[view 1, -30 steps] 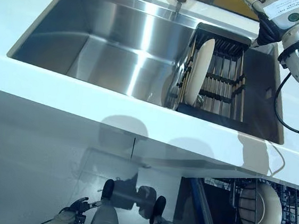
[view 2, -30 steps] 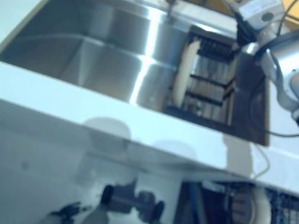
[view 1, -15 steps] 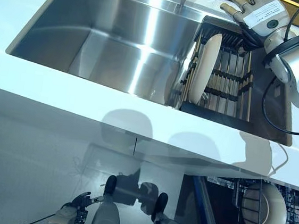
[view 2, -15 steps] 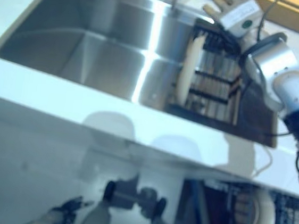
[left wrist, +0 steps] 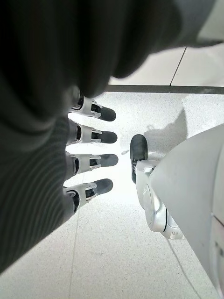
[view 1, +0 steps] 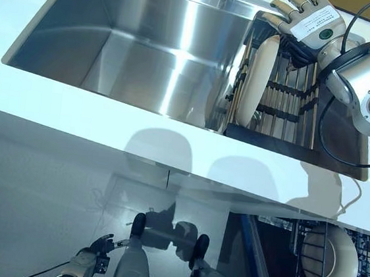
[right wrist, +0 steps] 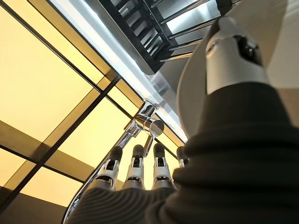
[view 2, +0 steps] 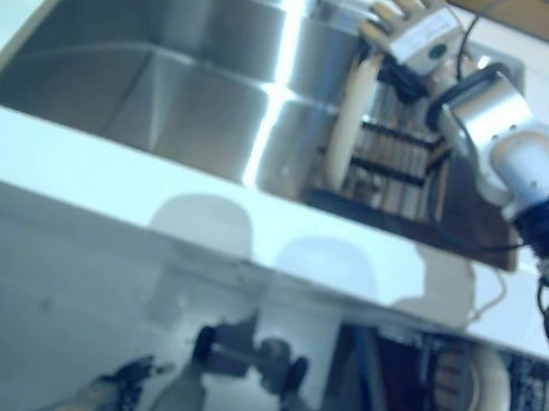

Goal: Take plates into dishwasher

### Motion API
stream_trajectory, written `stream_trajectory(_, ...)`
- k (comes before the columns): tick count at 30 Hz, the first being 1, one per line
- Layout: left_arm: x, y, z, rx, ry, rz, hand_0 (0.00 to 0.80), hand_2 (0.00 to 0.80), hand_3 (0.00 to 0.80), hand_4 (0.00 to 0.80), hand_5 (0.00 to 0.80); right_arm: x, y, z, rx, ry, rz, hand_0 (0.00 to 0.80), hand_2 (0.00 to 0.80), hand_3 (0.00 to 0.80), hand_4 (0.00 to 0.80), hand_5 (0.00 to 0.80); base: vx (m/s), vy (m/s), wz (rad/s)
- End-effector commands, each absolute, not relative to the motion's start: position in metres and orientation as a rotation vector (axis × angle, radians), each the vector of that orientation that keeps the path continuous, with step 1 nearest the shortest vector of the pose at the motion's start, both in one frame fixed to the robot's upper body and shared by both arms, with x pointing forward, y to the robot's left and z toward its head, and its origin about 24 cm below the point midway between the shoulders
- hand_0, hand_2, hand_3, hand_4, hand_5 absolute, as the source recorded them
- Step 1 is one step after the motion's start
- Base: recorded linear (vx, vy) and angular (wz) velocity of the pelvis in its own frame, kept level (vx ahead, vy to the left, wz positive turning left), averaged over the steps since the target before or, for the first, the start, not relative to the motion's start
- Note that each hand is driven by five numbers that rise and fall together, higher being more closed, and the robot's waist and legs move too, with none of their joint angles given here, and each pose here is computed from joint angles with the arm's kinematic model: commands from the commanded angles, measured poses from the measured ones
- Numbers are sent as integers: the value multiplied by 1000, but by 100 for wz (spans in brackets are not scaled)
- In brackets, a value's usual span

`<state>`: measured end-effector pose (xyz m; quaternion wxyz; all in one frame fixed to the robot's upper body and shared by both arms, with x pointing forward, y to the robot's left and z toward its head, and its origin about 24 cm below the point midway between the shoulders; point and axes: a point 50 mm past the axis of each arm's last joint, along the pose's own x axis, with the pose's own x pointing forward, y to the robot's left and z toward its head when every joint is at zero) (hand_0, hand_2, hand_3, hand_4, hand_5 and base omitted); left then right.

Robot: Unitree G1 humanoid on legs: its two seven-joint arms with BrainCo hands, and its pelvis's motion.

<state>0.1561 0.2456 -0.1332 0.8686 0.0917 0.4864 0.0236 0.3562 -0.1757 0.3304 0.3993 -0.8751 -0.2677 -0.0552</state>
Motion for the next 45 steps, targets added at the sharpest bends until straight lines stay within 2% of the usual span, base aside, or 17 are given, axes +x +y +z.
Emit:
stream_trajectory(1, 164, 247, -130, 201, 991, 32, 0, 0, 0, 0, 0, 348, -161, 353, -2272, -784, -201, 0, 0, 0, 0, 0, 0, 0, 0)
stream_trajectory(20, 164, 247, -129, 203, 991, 28, 0, 0, 0, 0, 0, 344, -142, 336, -2286, -833, -38, 0, 0, 0, 0, 0, 0, 0, 0)
stream_trajectory(21, 165, 247, -129, 204, 989, 28, 0, 0, 0, 0, 0, 344, -142, 335, -2288, -831, -26, 44, 44, 44, 44, 44, 0, 0, 0)
stream_trajectory(22, 165, 247, -129, 204, 988, 28, 0, 0, 0, 0, 0, 344, -140, 334, -2295, -834, -13, 405, 405, 405, 405, 405, 0, 0, 0)
stream_trajectory(24, 164, 247, -129, 205, 987, 27, 0, 0, 0, 0, 0, 343, -138, 332, -2316, -841, 10, 800, 800, 800, 800, 800, 0, 0, 0)
stream_trajectory(33, 163, 250, -129, 212, 990, 33, 0, 0, 0, 0, 0, 342, -138, 332, -2338, -837, 34, 800, 800, 800, 800, 800, 0, 0, 0)
stream_trajectory(45, 157, 253, -131, 221, 1002, 50, 0, 0, 0, 0, 0, 345, -156, 339, -2359, -808, -56, 800, 800, 800, 800, 800, 0, 0, 0)
